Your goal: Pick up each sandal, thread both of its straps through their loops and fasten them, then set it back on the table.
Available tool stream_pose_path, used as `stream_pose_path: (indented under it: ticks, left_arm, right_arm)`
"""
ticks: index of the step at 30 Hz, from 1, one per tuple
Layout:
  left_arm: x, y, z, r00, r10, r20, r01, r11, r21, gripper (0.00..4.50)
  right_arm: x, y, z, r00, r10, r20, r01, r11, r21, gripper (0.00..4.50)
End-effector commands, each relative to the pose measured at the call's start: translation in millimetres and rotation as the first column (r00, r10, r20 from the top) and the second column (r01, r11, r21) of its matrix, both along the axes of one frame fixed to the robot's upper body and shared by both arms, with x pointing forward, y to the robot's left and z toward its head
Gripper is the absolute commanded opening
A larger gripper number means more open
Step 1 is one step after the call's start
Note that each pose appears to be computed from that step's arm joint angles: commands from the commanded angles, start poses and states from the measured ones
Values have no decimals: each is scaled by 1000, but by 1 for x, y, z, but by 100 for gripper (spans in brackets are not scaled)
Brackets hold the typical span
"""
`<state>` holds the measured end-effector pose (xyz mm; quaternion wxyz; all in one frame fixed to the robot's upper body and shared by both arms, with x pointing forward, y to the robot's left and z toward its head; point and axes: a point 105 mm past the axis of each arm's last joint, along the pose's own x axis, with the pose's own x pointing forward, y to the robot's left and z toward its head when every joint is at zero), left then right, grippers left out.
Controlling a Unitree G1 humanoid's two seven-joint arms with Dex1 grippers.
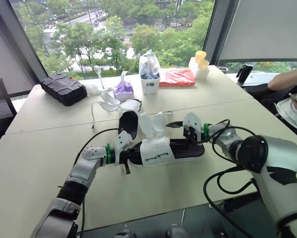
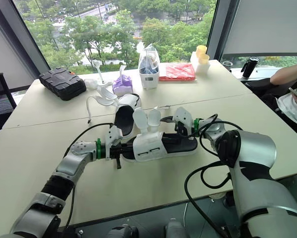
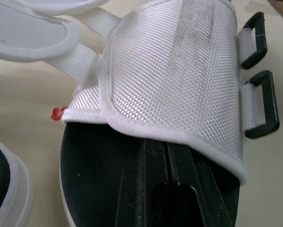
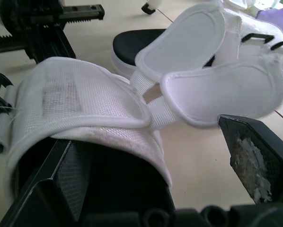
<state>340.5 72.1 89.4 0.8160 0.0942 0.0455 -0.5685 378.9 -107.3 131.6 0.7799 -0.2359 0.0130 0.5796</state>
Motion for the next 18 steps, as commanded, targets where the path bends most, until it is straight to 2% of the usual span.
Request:
stream_pose_path:
  ticks: [1, 6, 12, 18]
  left_arm:
    - [-5, -17, 8, 999, -41, 7, 42, 997, -65, 0]
    - [-12, -21, 16, 997, -71, -10, 70, 991, -118, 0]
    - [-16, -27, 5, 998, -60, -19, 58, 994, -97, 0]
    - [-19, -27, 13, 998, -69, 15, 70, 995, -78, 0]
  right_arm:
    - [-3, 11, 0, 999, 26, -26, -24, 999, 43, 448]
    - [-9, 19, -11, 997, 51, -53, -49, 998, 41, 448]
    - [-11, 27, -18, 996, 59, -71, -55, 997, 48, 448]
    - [-11, 38, -14, 998, 60, -36, -57, 994, 92, 448]
